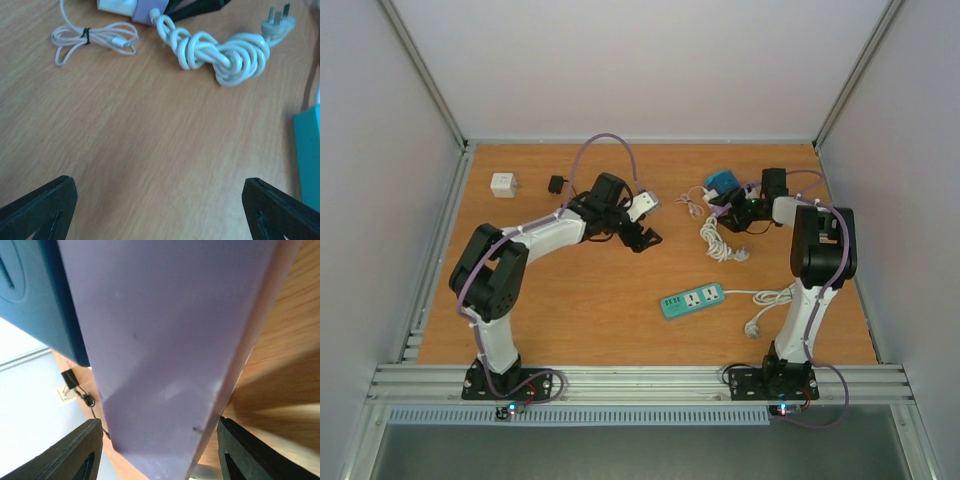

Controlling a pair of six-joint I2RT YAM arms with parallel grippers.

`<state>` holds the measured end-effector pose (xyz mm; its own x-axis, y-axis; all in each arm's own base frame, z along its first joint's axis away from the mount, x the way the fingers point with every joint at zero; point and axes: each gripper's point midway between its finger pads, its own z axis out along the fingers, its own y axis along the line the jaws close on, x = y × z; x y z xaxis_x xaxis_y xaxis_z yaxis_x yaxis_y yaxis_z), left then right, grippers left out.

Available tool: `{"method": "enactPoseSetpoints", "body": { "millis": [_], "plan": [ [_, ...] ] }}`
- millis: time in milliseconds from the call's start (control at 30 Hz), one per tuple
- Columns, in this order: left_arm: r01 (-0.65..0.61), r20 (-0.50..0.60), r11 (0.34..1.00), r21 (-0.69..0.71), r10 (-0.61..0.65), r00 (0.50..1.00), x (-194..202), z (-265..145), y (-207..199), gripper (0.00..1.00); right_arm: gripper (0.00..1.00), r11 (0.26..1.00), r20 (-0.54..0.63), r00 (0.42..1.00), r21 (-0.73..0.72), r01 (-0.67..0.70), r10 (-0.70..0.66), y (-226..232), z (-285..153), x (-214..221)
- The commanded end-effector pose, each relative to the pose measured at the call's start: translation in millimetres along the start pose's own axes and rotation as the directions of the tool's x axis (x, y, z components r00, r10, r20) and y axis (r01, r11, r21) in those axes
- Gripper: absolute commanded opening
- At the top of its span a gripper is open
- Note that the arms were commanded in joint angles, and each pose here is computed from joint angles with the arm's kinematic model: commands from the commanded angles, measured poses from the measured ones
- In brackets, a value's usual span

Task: Pull the plug off the socket

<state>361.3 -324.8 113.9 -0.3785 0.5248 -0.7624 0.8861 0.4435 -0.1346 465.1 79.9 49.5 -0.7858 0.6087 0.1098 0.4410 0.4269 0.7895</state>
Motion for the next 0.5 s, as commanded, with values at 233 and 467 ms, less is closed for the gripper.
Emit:
{"method": "enactPoseSetpoints", "body": {
  "millis": [233, 467],
  "plan": [
    [0.189, 0.088, 0.982, 0.009, -0.189, 0.978, -44.1, 41.4, 13.5, 0.9, 0.65, 0.989, -0.059, 0.996, -0.138, 0.052, -0.06, 41.4, 17.1, 27.4],
    [0.32, 0.111, 0.947, 0.024, -0.321, 0.941, -56.0, 75.0, 0.6, 0.93, 0.69, 0.983, -0.037, 0.991, -0.133, 0.124, -0.13, 47.6, -5.3, 25.1]
  ]
}}
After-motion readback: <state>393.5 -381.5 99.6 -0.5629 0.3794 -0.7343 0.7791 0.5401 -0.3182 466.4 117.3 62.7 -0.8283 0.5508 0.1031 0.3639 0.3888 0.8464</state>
